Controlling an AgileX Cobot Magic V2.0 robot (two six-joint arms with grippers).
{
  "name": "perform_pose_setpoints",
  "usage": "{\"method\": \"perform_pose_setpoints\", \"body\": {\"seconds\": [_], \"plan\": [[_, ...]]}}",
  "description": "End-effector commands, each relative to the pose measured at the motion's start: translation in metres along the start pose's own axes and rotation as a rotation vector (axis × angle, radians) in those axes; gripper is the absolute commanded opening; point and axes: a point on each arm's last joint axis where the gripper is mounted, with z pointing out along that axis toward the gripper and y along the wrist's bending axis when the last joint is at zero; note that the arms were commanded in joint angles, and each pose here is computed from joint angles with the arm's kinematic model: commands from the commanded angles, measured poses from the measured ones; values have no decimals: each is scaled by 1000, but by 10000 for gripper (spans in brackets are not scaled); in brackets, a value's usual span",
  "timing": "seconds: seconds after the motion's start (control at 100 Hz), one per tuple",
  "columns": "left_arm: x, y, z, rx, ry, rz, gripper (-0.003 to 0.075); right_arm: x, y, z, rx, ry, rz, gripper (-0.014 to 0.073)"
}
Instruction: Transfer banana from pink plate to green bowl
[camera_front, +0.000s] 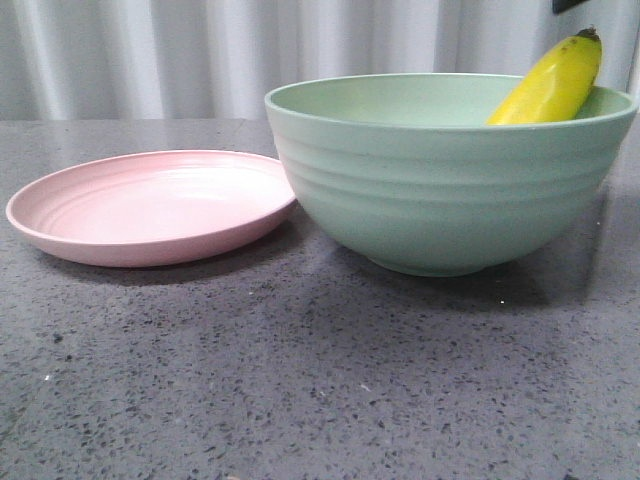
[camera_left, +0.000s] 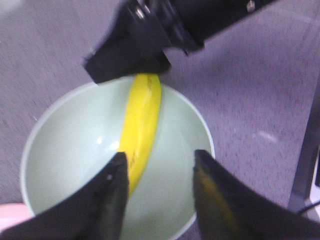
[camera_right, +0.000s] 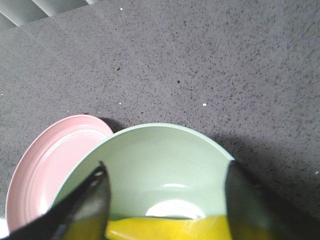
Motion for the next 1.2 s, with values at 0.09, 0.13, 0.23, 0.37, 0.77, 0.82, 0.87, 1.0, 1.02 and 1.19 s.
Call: {"method": "perform_pose_setpoints", "body": {"seconds": [0.09, 0.13, 0.23, 0.37, 0.77, 0.82, 0.87, 1.0, 1.02, 1.19], "plan": [[-22, -6, -59, -60, -247, 54, -20, -19, 15, -47, -27, -175, -84, 37], [-20, -6, -66, -70, -264, 63, -20, -19, 17, -55, -34, -193, -90, -35], [-15, -9, -88, -84, -331, 71, -20, -18, 21, -73, -49, -219, -104, -68], [2, -13, -111, -101, -406, 75, -20, -13, 22, -94, -34, -273, -167, -68], [101, -25, -154, -128, -523, 68, -20, 57, -2, -134, 4, -454, -314, -68], [115, -26, -157, -127, -534, 62, -20, 67, -6, -138, 6, -472, -318, -68], [127, -27, -160, -125, -553, 55, -20, 77, -9, -141, 6, -495, -320, -68], [156, -30, -168, -124, -596, 51, -20, 103, -19, -147, 6, -553, -323, -67], [159, -31, -167, -123, -594, 49, -20, 106, -21, -148, 6, -559, -323, -67], [188, -33, -167, -106, -617, 25, -20, 135, -32, -147, 8, -567, -330, -67]]}}
